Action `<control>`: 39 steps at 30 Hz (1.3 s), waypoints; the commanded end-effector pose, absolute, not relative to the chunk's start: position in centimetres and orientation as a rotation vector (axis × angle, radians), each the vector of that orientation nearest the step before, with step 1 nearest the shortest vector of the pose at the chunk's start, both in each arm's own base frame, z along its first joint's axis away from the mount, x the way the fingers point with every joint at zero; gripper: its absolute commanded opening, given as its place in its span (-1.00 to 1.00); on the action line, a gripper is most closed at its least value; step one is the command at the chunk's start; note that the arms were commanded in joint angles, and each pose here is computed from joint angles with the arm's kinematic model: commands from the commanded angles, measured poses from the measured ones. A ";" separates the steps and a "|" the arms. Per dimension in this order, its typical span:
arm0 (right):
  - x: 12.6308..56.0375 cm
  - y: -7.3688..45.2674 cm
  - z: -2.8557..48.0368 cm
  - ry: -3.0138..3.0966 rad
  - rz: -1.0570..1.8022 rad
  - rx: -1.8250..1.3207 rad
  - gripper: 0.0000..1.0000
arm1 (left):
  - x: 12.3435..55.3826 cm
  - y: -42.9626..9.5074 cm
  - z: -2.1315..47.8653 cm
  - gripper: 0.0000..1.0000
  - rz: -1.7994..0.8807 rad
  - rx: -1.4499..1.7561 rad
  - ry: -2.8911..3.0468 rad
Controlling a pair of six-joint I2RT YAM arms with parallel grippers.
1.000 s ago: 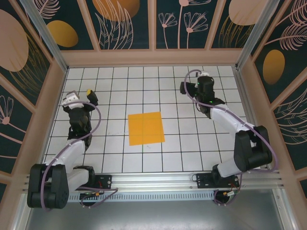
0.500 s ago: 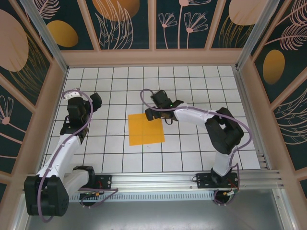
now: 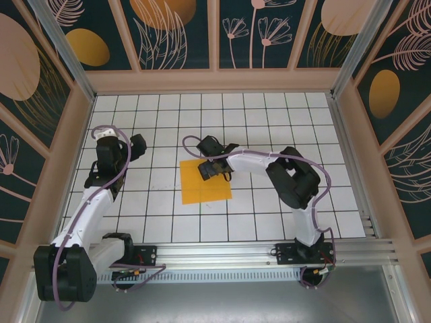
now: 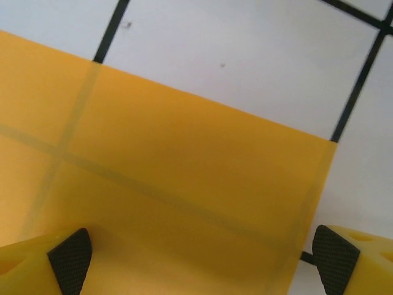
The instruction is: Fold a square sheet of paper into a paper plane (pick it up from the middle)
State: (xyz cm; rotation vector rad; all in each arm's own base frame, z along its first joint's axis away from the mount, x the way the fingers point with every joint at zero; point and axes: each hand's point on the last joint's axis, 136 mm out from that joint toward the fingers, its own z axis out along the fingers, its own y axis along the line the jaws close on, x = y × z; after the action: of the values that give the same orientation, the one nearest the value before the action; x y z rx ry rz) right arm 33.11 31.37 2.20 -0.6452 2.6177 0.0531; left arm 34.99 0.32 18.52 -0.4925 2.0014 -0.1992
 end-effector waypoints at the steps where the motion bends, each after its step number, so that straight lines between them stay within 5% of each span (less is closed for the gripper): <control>1: 33.4 27.8 0.7 2.687 -0.075 -0.642 0.91 | 35.3 0.2 18.7 0.97 -0.204 -0.468 1.991; 12: 37.1 21.5 2.4 2.576 -0.117 -0.651 0.79 | 35.1 0.1 19.3 0.97 -0.223 -0.459 1.967; 20: 36.3 25.8 9.4 2.555 0.147 -0.400 0.93 | 34.7 -0.3 20.6 0.97 -0.269 -0.460 1.932; 39: 34.1 26.7 2.4 2.873 0.121 -0.370 0.97 | 34.5 -0.4 18.8 0.97 -0.271 -0.504 2.008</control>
State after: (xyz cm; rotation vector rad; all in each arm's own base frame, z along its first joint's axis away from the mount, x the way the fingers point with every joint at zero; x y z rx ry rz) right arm 34.56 26.68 2.73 -0.3391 2.8256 0.1150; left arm 34.60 -0.44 19.32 -0.4855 1.9859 -0.2652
